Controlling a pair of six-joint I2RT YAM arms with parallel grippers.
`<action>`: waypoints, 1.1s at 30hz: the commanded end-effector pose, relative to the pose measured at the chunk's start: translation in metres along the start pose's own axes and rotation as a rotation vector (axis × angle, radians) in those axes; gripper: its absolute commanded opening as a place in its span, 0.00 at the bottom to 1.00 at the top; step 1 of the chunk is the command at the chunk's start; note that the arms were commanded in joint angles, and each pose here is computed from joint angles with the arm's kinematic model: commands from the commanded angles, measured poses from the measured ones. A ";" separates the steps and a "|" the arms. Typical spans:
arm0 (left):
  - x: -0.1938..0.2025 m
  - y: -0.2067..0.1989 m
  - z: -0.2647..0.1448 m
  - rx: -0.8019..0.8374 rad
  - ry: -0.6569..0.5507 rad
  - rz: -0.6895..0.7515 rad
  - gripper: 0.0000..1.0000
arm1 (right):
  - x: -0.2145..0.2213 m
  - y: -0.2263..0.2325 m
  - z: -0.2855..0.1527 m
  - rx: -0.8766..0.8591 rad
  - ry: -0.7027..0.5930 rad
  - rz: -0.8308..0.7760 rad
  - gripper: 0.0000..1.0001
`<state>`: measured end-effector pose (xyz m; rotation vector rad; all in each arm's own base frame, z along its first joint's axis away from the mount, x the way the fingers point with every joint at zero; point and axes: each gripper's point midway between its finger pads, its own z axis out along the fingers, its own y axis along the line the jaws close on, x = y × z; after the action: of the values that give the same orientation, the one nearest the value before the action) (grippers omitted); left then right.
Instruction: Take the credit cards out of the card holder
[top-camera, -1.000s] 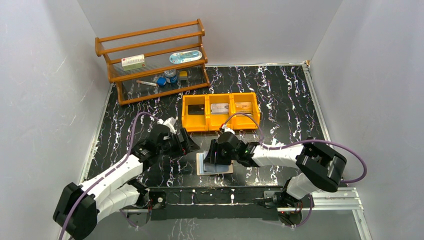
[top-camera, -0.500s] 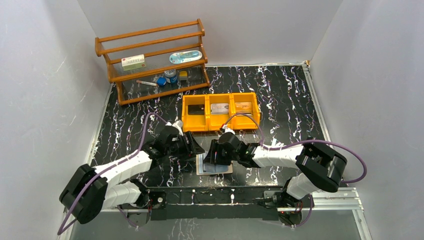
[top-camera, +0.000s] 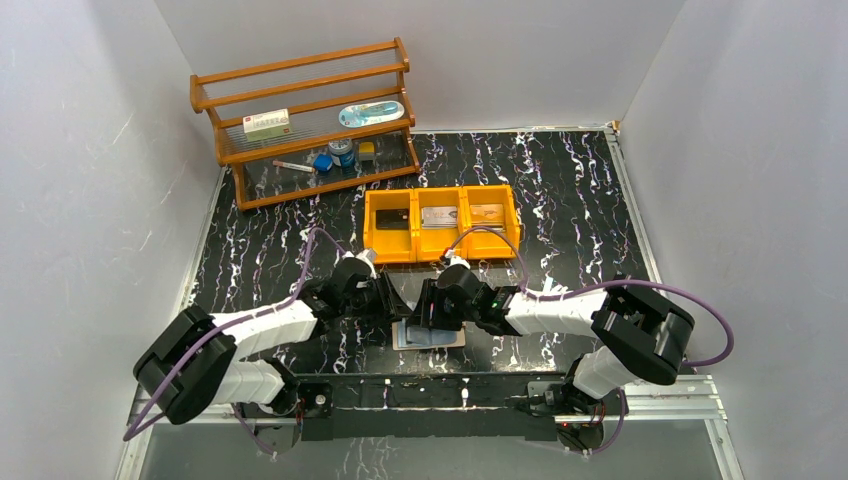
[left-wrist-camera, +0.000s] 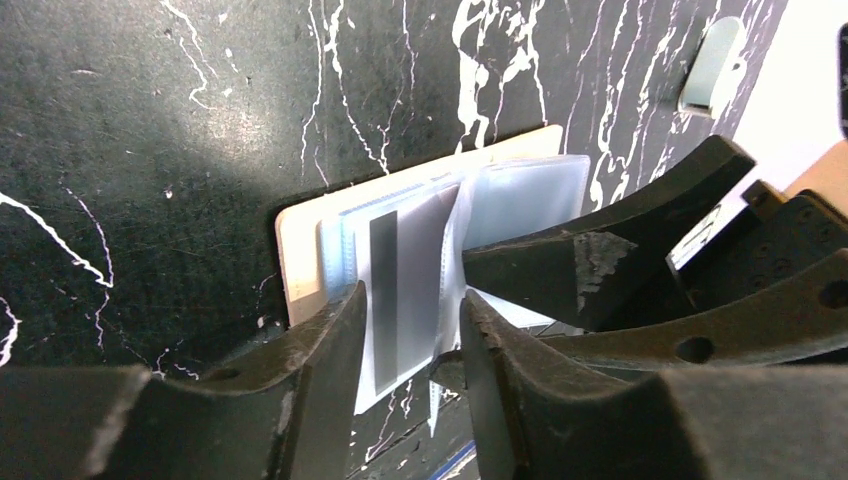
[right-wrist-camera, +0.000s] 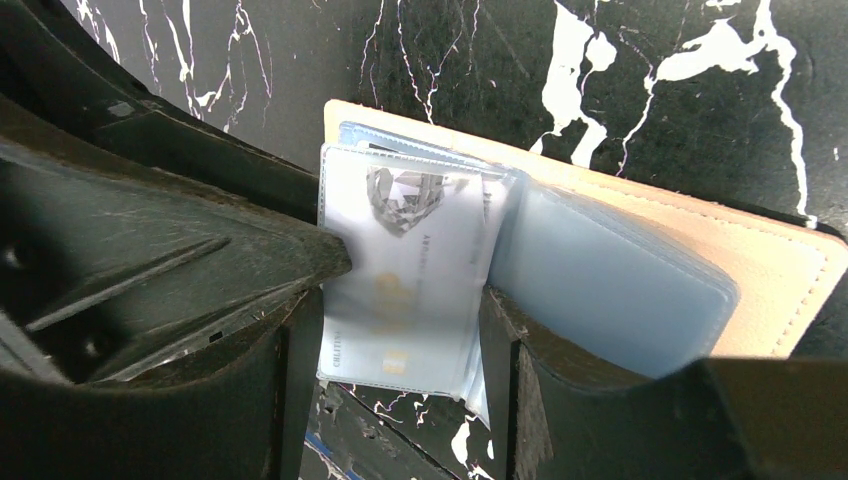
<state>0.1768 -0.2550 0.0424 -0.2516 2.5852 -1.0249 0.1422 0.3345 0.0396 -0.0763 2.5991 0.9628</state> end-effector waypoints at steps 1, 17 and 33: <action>0.000 -0.001 0.004 0.011 -0.012 0.009 0.36 | 0.007 -0.006 0.001 0.005 0.017 -0.002 0.49; 0.002 -0.031 0.000 0.093 0.026 0.096 0.25 | -0.024 0.019 -0.036 -0.024 -0.075 -0.049 0.78; 0.025 -0.086 0.027 0.196 0.151 0.213 0.37 | -0.062 -0.021 -0.106 0.097 -0.371 0.052 0.83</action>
<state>0.1680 -0.3226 0.0652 0.0823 2.5848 -1.1923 0.1646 0.2670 0.1278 0.0920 2.3260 0.8621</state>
